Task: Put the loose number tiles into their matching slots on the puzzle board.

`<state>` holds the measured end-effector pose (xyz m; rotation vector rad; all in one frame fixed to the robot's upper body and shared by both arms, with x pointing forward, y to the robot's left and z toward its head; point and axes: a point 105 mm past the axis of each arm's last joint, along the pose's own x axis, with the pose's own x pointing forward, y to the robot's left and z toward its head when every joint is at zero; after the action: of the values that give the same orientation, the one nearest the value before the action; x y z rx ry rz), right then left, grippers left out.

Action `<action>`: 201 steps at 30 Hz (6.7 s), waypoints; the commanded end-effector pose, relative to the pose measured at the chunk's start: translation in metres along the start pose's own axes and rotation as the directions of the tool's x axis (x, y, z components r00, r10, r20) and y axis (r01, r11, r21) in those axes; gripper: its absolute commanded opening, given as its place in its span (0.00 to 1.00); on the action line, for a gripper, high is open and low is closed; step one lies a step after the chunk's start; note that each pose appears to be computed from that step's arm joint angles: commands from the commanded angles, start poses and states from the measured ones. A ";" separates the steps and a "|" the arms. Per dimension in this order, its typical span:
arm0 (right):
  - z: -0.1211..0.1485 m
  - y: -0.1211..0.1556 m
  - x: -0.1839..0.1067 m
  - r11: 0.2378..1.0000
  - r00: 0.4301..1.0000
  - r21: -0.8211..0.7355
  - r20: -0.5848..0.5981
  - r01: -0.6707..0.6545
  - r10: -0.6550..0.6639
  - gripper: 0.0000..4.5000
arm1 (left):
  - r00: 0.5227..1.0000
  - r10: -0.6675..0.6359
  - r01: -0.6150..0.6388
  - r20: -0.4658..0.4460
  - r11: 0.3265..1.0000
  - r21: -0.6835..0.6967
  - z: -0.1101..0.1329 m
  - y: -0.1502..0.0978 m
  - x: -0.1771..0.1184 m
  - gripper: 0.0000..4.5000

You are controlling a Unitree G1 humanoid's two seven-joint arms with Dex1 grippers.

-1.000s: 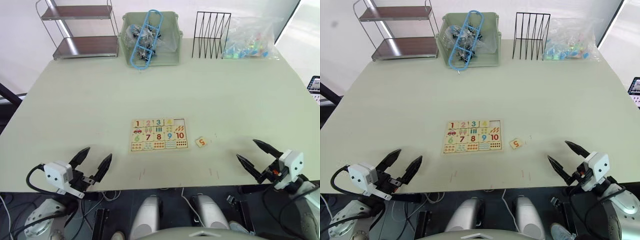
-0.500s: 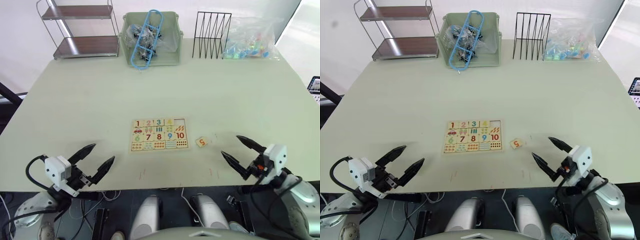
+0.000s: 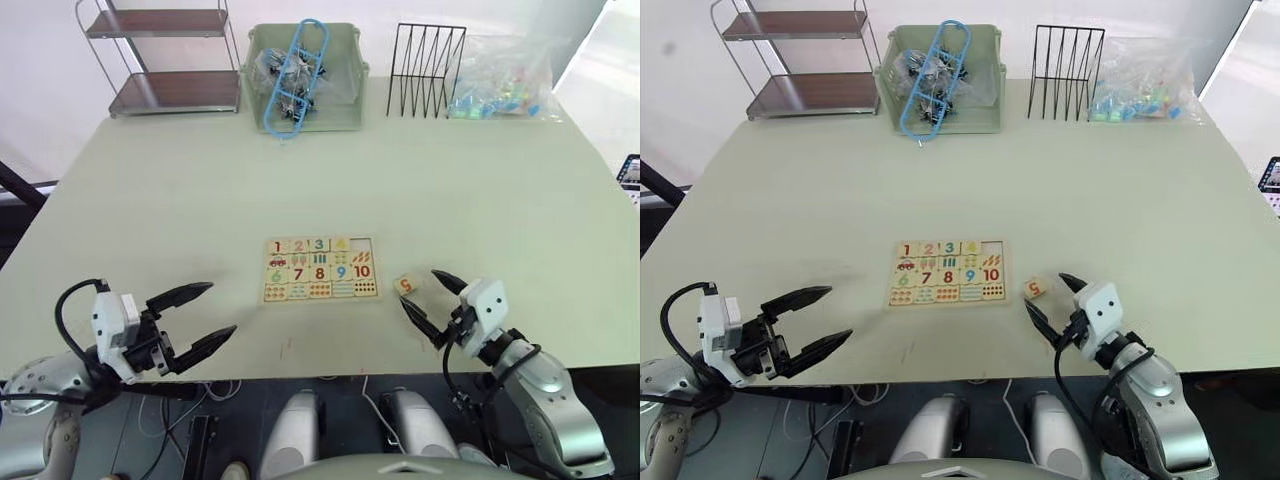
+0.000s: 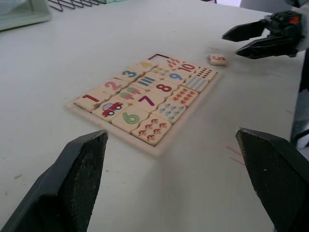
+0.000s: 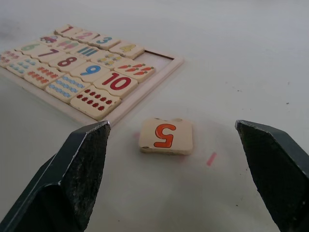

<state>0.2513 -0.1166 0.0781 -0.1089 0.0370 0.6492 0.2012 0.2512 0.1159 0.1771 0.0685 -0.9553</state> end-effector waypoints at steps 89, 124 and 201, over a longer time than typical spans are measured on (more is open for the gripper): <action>0.030 -0.084 0.016 0.496 0.582 -0.304 -0.417 -0.813 0.698 0.99 | 0.977 -0.205 0.200 0.054 0.975 0.092 0.030 -0.019 -0.005 1.00; 0.010 -0.008 -0.016 0.987 0.977 -0.052 -0.144 0.155 -0.161 0.99 | 0.949 -0.312 0.306 0.044 0.947 0.100 0.024 0.001 0.003 1.00; 0.096 -0.036 0.106 0.834 0.766 -0.194 -0.539 -0.517 0.350 0.19 | 0.992 0.072 -0.076 0.104 0.996 0.035 0.019 -0.013 0.007 1.00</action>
<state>0.3551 -0.0718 0.1633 -0.5814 0.4665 1.0796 0.1945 0.2351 0.1249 0.1367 -0.0281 -0.9045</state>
